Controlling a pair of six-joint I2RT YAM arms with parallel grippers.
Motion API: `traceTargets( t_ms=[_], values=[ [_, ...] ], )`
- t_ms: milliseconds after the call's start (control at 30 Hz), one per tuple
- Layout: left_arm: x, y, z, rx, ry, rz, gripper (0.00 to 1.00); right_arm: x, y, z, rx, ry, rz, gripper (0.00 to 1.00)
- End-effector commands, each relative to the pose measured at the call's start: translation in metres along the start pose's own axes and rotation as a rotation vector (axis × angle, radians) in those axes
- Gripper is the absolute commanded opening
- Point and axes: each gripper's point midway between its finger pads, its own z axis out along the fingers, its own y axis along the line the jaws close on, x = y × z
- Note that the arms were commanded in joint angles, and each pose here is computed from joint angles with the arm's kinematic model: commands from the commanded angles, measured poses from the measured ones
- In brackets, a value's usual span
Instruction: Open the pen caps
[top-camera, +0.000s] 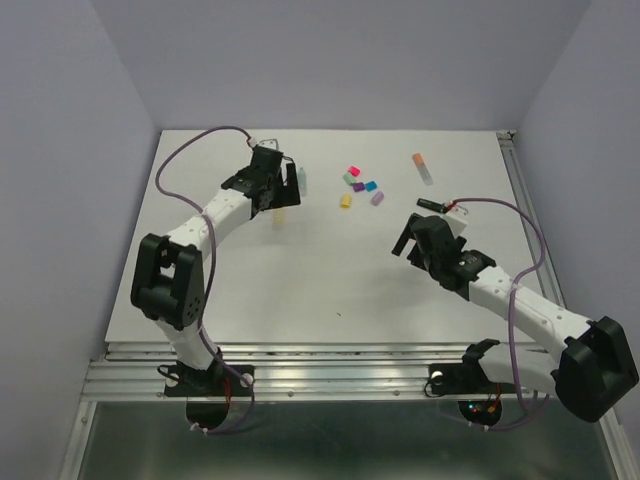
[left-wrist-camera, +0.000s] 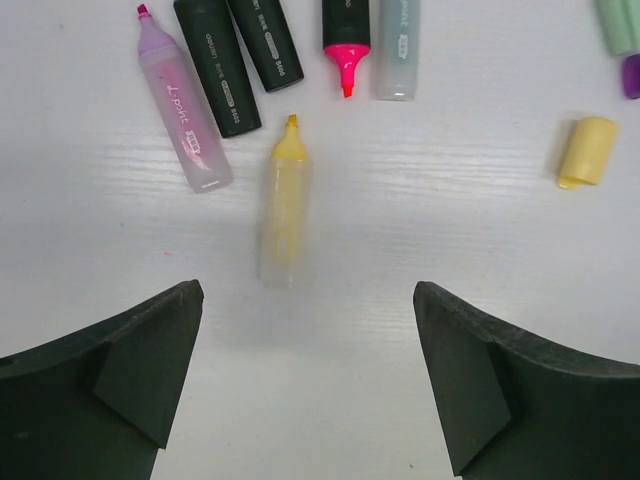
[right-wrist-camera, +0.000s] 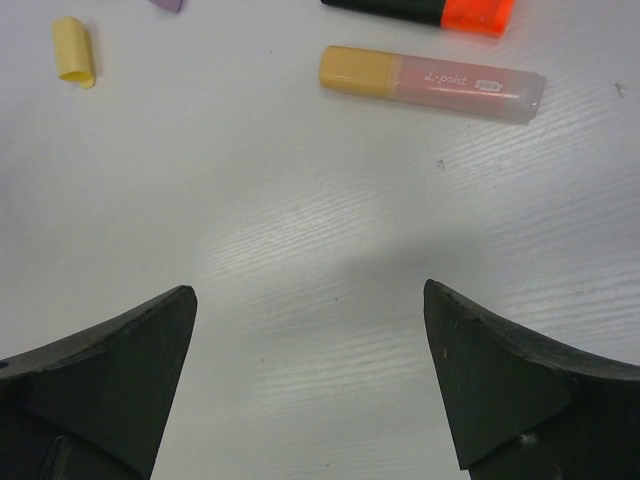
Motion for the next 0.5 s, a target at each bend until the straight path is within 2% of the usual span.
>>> traceTargets(
  t_ms=[0, 67, 100, 200, 267, 333, 367, 433, 467],
  values=[
    [-0.015, -0.019, -0.062, 0.127, -0.101, -0.070, 0.99, -0.028, -0.001, -0.004, 0.052, -0.072, -0.075, 1.00],
    [-0.009, -0.031, -0.078, 0.193, -0.132, -0.090, 0.99, -0.036, -0.004, 0.001, 0.088, -0.099, -0.136, 1.00],
    [0.001, -0.038, -0.092, 0.231, -0.150, -0.085, 0.99, -0.041, 0.000, 0.006, 0.082, -0.110, -0.234, 1.00],
    [0.026, -0.047, -0.112, 0.293, -0.159, -0.098, 0.99, -0.059, 0.011, 0.018, 0.081, -0.154, -0.400, 1.00],
    [0.044, -0.047, -0.114, 0.316, -0.137, -0.115, 0.99, -0.067, 0.017, 0.033, 0.101, -0.125, -0.477, 1.00],
    [0.050, -0.047, -0.121, 0.343, -0.141, -0.121, 0.99, -0.073, 0.016, 0.048, 0.117, -0.086, -0.516, 1.00],
    [0.053, -0.048, -0.123, 0.360, -0.144, -0.126, 0.99, -0.080, 0.029, 0.052, 0.074, -0.073, -0.522, 1.00],
    [0.059, -0.045, -0.123, 0.357, -0.140, -0.124, 0.99, -0.073, 0.022, 0.072, 0.102, 0.010, -0.598, 1.00],
    [0.059, -0.045, -0.123, 0.355, -0.142, -0.121, 0.99, -0.088, 0.035, 0.073, 0.085, -0.003, -0.596, 1.00]
  ],
)
